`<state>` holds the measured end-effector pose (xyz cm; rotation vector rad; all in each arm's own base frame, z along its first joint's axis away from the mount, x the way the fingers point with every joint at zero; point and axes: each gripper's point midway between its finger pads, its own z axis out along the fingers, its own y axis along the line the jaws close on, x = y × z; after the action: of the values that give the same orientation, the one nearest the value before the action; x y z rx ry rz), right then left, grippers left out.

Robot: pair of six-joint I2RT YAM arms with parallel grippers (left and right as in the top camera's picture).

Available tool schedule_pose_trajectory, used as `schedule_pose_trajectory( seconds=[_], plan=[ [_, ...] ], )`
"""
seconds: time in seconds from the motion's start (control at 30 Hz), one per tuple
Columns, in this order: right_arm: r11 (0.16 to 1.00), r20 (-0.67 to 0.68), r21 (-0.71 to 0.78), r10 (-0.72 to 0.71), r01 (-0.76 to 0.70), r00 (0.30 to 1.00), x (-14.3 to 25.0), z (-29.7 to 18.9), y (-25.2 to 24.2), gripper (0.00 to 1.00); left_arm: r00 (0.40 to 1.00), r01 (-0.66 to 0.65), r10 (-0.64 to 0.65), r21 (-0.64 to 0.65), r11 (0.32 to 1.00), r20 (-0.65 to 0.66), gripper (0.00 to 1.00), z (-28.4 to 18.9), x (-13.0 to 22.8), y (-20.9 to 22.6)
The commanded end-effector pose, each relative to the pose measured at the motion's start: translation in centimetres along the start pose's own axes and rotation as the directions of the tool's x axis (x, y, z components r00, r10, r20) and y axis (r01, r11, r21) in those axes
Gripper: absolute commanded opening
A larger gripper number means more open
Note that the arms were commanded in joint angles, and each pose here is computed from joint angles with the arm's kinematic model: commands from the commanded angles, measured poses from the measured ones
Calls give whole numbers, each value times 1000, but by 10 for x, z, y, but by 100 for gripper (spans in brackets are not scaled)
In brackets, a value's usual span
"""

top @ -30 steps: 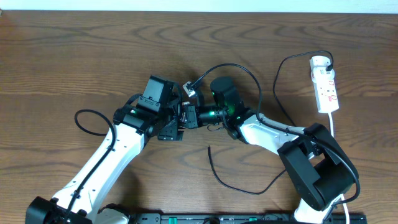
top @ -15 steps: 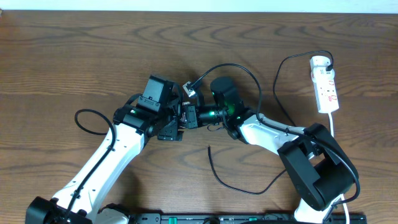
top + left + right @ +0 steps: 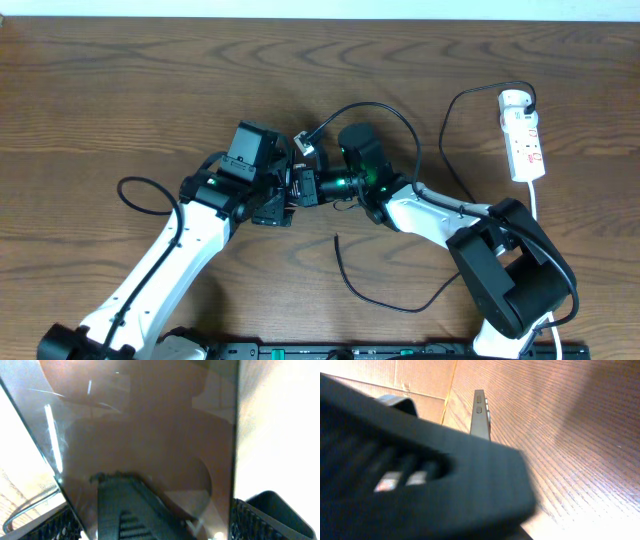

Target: Plug charger to phone and switch on socket

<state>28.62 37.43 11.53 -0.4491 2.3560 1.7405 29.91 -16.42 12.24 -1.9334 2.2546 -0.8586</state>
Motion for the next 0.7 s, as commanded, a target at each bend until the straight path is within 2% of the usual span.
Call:
schedule_pose_trajectory(
  seconds=[0.0, 0.23, 0.43, 0.57, 0.67],
  plan=[
    [999, 7, -27, -33, 33, 999, -7, -1, 12, 1, 999, -38, 37, 62, 997, 17, 89, -15, 1, -13],
    [999, 9, -25, -30, 30, 1000, -7, -2, 11, 1, 998, -58, 57, 102, 993, 8, 89, -27, 5, -18],
    [1000, 42, -13, -6, 6, 999, -19, -13, 4, 1, 992, -129, 129, 157, 979, 15, 89, -44, 6, -24],
    [998, 85, -3, 62, -62, 994, -33, -28, -6, 1, 983, -184, 181, 217, 959, 34, 89, -63, 2, -32],
    [985, 128, -6, 171, -171, 977, -46, -42, -15, 1, 977, -215, 209, 271, 938, 52, 89, -81, 0, -38]
  ],
)
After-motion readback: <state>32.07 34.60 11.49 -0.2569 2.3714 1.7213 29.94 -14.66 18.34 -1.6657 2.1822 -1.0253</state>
